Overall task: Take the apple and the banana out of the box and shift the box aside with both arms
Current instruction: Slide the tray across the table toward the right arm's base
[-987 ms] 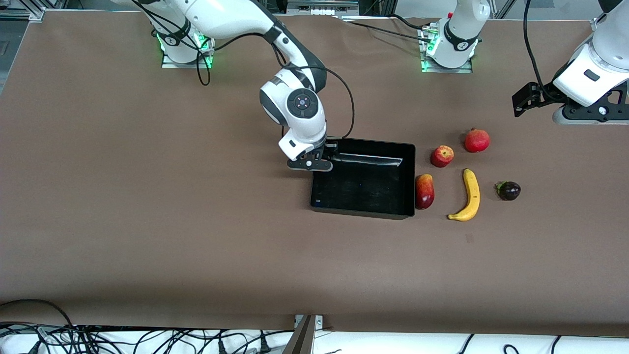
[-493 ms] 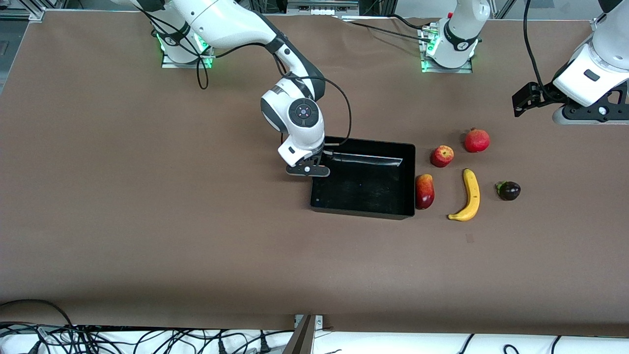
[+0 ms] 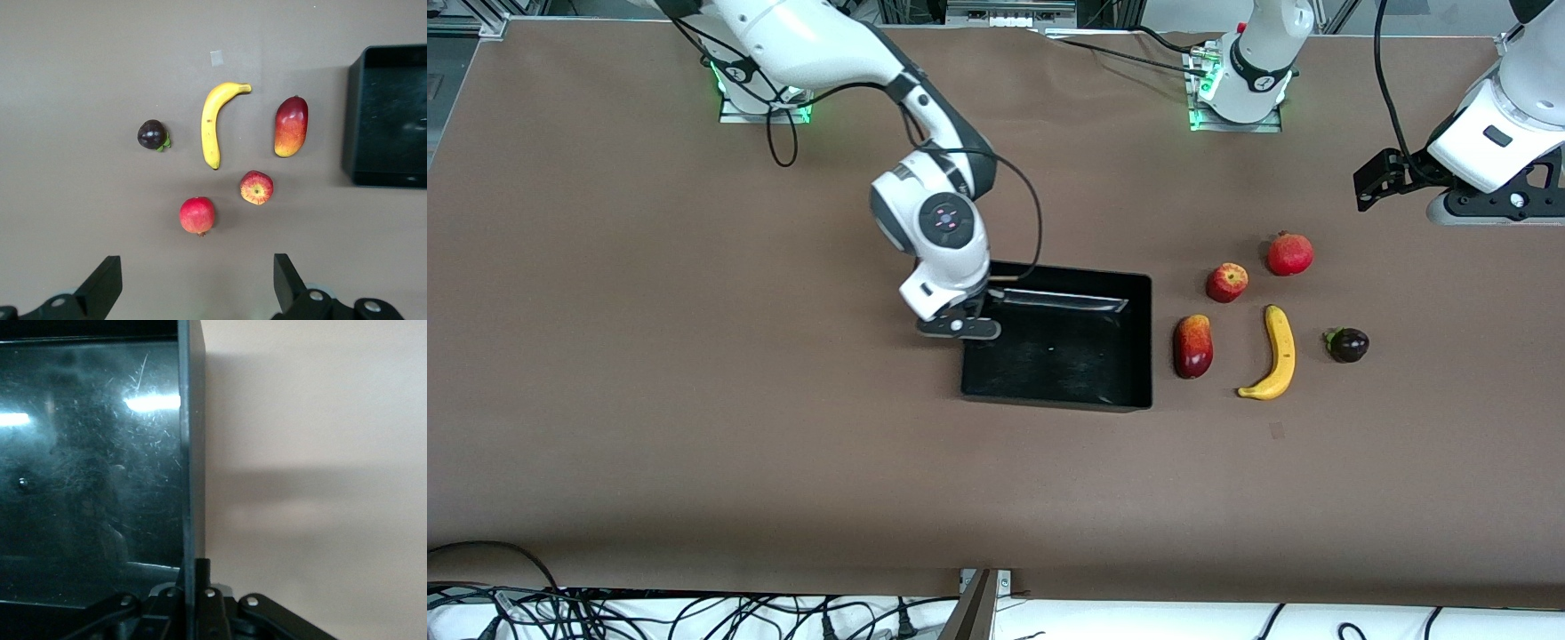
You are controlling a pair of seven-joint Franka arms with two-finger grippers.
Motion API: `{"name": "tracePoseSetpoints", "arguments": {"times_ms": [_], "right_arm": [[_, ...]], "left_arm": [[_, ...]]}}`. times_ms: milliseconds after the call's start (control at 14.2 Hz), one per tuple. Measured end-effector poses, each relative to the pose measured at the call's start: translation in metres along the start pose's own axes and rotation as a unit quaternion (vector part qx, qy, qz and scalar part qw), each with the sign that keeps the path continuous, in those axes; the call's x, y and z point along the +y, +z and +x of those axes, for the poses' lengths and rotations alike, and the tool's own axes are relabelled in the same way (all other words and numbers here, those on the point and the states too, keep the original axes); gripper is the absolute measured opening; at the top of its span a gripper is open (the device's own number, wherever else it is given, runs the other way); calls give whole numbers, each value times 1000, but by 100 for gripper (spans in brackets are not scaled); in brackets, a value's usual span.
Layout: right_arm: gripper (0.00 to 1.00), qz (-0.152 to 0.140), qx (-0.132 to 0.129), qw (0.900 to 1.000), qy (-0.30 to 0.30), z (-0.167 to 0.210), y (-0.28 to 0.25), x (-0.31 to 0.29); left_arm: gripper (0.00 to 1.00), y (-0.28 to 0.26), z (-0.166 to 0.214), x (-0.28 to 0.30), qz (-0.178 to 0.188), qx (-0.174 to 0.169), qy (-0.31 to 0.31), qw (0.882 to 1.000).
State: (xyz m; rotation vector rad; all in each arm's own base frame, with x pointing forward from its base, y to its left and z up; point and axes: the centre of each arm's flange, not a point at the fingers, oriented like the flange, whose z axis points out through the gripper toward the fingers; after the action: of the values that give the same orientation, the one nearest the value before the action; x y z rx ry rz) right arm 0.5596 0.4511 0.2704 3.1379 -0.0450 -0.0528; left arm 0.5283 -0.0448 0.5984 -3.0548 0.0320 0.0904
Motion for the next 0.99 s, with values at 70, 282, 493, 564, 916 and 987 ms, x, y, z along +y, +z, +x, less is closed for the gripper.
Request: {"name": "tracePoseSetpoints", "arguments": {"times_ms": [70, 282, 493, 564, 916, 987], "right_arm": [[3, -6, -5, 1000, -11, 13, -14, 21], [3, -15, -22, 999, -30, 57, -55, 103], [3, -19, -42, 999, -28, 88, -65, 205], [3, -18, -47, 998, -24, 94, -65, 240], [3, -3, -31, 999, -40, 75, -33, 395], [3, -2, -30, 999, -44, 61, -22, 414]], "left_arm": [[100, 0, 0, 0, 0, 0, 0, 1000], [100, 0, 0, 0, 0, 0, 0, 1000], [100, 0, 0, 0, 0, 0, 0, 1000], [100, 0, 0, 0, 0, 0, 0, 1000], [100, -1, 0, 0, 0, 1, 0, 1000], [100, -1, 0, 0, 0, 1, 0, 1000]]}}
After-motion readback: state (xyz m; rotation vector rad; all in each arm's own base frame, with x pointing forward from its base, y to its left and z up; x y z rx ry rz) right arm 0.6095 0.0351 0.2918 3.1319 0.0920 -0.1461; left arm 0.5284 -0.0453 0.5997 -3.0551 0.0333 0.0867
